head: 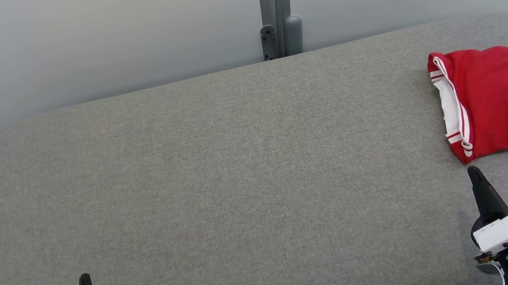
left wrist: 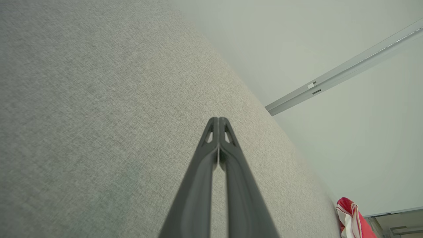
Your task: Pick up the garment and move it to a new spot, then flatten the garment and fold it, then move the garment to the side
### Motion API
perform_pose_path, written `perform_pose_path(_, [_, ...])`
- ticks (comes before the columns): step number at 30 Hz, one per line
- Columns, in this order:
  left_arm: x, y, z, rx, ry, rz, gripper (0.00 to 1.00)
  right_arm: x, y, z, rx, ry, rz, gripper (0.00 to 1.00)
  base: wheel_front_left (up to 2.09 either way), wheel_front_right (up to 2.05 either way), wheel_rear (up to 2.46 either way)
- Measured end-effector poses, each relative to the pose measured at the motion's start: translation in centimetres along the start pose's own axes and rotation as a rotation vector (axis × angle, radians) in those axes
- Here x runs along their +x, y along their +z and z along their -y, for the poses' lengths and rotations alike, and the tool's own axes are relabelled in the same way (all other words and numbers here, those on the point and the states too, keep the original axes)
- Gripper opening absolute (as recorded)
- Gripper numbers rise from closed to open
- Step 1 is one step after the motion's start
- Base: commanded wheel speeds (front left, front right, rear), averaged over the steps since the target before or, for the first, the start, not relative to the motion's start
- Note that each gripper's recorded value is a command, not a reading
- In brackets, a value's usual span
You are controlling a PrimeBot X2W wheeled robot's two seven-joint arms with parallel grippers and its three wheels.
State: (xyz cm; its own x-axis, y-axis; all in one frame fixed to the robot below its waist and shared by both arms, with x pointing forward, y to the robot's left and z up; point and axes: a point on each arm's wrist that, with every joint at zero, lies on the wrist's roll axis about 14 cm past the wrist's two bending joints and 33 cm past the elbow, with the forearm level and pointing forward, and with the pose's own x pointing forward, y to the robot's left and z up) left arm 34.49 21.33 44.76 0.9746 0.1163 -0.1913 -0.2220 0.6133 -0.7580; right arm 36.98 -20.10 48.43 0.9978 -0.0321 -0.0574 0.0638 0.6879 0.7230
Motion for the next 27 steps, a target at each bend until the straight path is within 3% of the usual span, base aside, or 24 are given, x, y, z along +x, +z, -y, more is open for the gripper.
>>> perform_pose_path(27, [1.3,0.7,2.1,-0.28,-0.064,-0.019,0.0,0.7,0.4,-0.3,0.314,0.0,-0.006,0.0,0.0,0.0,0.0])
